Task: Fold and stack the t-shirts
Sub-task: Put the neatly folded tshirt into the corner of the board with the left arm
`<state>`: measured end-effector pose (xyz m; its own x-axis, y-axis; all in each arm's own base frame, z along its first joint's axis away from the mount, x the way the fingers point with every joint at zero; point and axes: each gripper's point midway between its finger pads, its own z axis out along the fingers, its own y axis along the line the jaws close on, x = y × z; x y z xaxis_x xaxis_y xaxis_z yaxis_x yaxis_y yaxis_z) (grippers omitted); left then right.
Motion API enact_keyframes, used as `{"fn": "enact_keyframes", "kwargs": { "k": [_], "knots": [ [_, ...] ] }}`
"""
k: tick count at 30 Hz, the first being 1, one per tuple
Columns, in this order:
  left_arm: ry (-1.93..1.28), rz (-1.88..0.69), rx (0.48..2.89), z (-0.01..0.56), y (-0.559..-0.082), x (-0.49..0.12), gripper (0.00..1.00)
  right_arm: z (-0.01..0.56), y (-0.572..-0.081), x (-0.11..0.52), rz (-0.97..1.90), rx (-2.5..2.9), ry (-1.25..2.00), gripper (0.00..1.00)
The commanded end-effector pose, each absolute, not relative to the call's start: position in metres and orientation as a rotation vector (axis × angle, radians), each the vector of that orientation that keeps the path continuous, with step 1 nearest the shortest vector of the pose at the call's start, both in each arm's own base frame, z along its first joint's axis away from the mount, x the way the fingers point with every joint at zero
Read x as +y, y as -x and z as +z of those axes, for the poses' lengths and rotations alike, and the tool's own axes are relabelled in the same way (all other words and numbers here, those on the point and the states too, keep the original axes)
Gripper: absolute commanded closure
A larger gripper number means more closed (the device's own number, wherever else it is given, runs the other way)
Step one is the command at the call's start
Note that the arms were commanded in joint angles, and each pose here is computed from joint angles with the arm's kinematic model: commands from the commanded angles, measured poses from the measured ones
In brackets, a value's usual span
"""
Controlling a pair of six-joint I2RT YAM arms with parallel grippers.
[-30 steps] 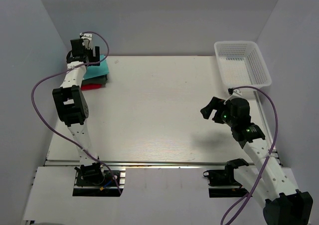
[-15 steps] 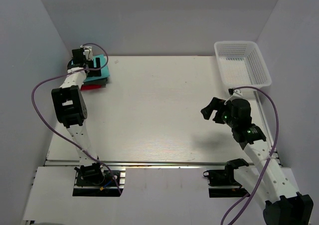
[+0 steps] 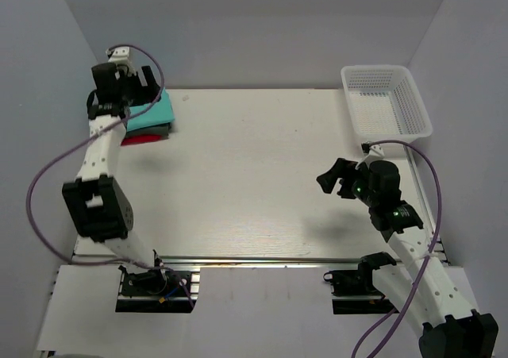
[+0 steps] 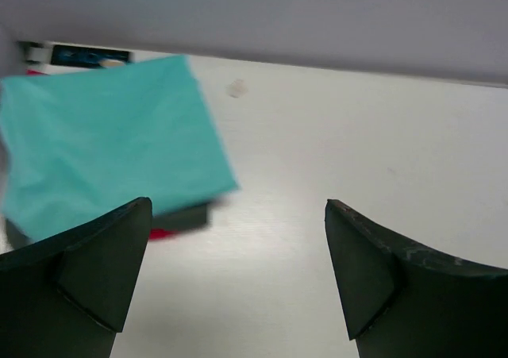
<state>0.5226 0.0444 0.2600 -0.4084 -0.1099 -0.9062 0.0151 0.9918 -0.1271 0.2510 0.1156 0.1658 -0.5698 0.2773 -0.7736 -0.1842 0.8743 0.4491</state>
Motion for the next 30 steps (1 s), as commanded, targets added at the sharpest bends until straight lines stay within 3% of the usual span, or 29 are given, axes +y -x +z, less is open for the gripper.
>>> {"fn": "enact_keyframes", "kwargs": {
  "k": [1, 7, 14, 22, 30],
  "knots": [
    [0.039, -0.472, 1.902, 0.28, -0.465, -0.038, 0.01, 0.174, -0.252, 0.128, 0.698, 2.037, -0.019, 0.1],
    [-0.097, -0.625, 1.993, 0.224, -0.382, -0.15, 0.01, 0.163, -0.247, 0.128, 0.687, 2.076, 0.011, 0.1],
    [-0.12, -0.613, 2.126, 0.164, -0.285, -0.179, 0.01, 0.148, -0.237, 0.118, 0.643, 2.067, -0.015, 0.1],
    [-0.067, -0.424, 2.21, 0.144, -0.264, -0.158, 0.01, 0.137, -0.238, 0.116, 0.642, 2.081, -0.071, 0.1],
    [-0.041, -0.355, 2.131, 0.166, -0.261, -0.142, 0.01, 0.147, -0.246, 0.121, 0.677, 2.025, -0.06, 0.1]
  ]
}}
